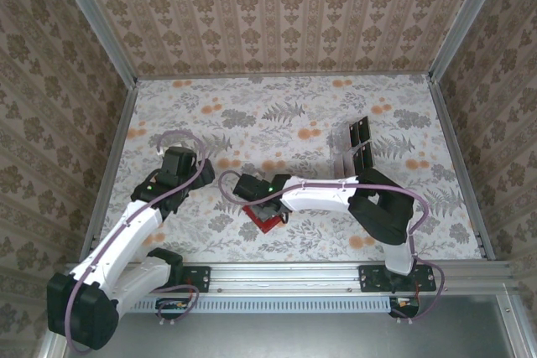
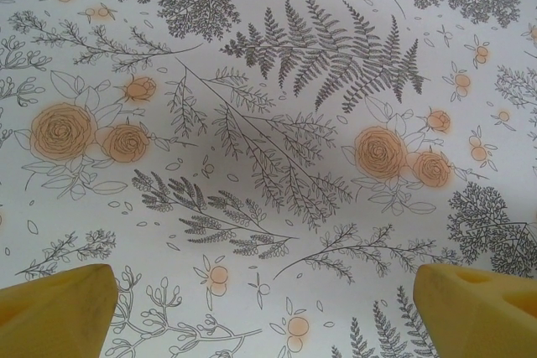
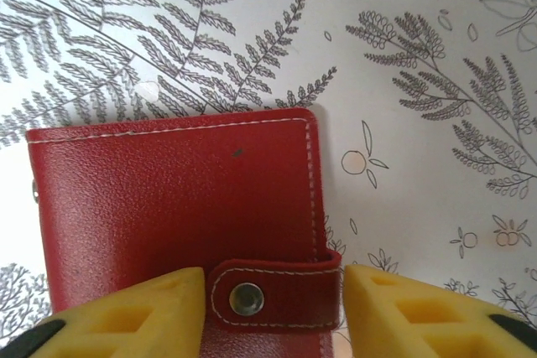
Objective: Put the credit cards into the card holder
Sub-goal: Pick up the card holder from the bottom-center of the table.
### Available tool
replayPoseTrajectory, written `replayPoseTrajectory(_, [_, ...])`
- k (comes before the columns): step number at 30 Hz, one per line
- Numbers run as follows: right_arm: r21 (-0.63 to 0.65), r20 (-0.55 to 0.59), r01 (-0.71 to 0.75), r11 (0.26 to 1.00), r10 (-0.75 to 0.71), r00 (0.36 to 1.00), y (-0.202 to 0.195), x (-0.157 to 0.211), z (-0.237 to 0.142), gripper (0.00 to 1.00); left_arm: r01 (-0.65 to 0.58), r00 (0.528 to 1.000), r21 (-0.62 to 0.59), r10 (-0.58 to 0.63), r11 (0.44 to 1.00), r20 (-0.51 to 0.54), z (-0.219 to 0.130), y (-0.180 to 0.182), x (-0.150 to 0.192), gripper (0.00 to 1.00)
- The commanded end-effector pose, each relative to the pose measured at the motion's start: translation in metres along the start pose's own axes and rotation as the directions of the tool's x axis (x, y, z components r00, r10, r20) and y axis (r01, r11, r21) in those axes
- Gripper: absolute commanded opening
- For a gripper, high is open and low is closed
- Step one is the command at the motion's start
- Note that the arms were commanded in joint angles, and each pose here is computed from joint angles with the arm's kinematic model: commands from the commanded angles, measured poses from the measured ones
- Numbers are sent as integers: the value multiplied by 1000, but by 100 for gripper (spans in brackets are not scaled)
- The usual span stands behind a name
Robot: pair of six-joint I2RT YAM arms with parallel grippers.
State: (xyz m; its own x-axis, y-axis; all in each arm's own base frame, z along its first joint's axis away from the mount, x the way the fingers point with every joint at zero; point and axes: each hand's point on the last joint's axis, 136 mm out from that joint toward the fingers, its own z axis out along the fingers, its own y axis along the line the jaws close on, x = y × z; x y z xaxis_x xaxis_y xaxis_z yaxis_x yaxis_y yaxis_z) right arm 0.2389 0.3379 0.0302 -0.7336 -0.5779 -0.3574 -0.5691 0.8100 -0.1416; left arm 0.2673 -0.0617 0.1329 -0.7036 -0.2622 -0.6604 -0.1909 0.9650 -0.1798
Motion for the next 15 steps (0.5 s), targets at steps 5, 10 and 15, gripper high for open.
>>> replayPoseTrajectory(5, [47,-57,-6,999,9,998,-14,13,14,38,19,1000,8,-19,1000,-14,1,2,4,100])
replayPoseTrajectory(10, [35,-62,-22,999,24,998,-18,15,13,24,15,1000,16,-14,1000,-16,1,0,4,100])
replayPoseTrajectory(15, [2,-39,-57,998,57,998,-22,9,4,26,13,1000,26,-12,1000,-21,1,-2,4,100])
